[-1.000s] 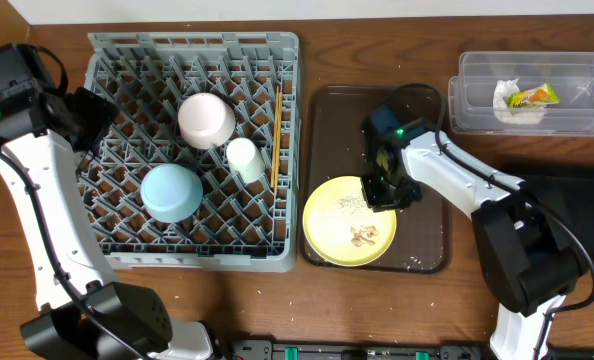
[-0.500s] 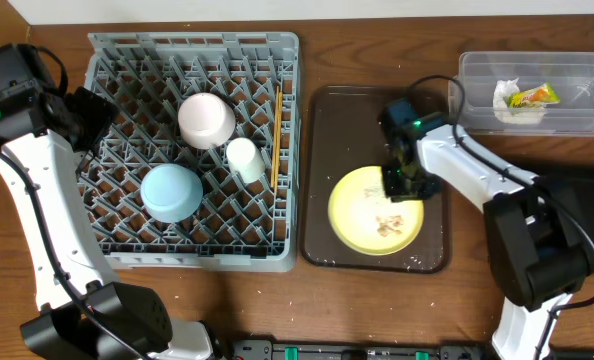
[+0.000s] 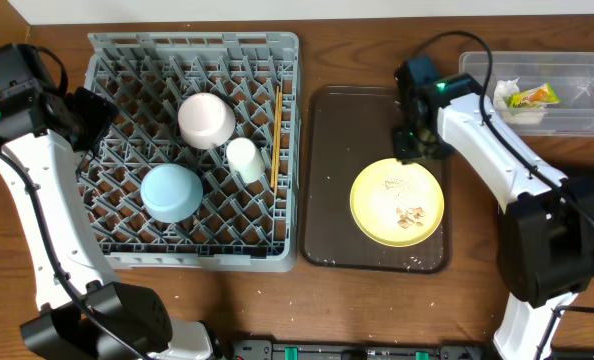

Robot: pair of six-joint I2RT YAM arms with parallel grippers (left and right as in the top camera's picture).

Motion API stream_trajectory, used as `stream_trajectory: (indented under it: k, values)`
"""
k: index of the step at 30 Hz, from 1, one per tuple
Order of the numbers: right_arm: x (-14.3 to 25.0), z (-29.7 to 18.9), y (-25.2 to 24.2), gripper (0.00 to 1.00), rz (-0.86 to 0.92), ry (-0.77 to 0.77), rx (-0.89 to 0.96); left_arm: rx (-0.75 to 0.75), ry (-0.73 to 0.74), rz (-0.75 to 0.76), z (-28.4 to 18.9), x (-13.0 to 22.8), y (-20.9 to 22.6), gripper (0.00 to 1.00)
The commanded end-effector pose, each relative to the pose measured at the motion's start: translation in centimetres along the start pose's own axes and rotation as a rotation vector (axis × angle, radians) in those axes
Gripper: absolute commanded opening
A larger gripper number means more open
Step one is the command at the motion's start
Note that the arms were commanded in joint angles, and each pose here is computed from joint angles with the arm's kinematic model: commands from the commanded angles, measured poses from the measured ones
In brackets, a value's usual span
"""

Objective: Sort waste into correct bins and load items into the dishwasher
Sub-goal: 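Tilt the yellow plate up on its edge with the right gripper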

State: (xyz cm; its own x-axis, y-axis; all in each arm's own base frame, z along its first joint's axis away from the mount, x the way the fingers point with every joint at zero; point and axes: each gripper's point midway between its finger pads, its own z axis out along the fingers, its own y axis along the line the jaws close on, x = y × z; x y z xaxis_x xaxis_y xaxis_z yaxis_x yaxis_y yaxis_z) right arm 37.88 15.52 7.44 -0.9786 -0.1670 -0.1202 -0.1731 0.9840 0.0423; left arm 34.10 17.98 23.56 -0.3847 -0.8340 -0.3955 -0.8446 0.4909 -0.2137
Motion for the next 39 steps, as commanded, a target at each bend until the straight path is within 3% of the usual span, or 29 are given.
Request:
stream_trajectory:
  k: [1, 9, 17, 22, 32, 35, 39]
  values:
    - [1.3, -0.5, 5.7, 0.46, -0.19, 0.026, -0.165, -0.009, 0.001, -0.009, 0.1, 0.0, 0.2, 0.93]
    - [5.0, 1.3, 11.8, 0.71, -0.323, 0.033, -0.102, -0.009, 0.001, -0.009, 0.1, 0.0, 0.2, 0.93]
    - [8.1, 3.6, 12.6, 0.75, -0.385, 0.032, 0.047, -0.009, 0.001, -0.009, 0.1, 0.0, 0.2, 0.93]
    - [9.7, 4.7, 11.8, 0.7, -0.376, 0.067, 0.083, -0.009, 0.001, -0.009, 0.1, 0.0, 0.2, 0.93]
    - [10.2, 6.1, 11.7, 0.48, -0.288, 0.056, 0.077, -0.009, 0.001, -0.009, 0.1, 0.0, 0.2, 0.93]
    - [10.2, 6.4, 11.7, 0.37, -0.245, 0.049, 0.076, -0.009, 0.001, -0.009, 0.1, 0.0, 0.2, 0.93]
    - [10.2, 6.9, 10.3, 0.33, -0.207, 0.027, 0.145, -0.009, 0.001, -0.009, 0.1, 0.0, 0.2, 0.93]
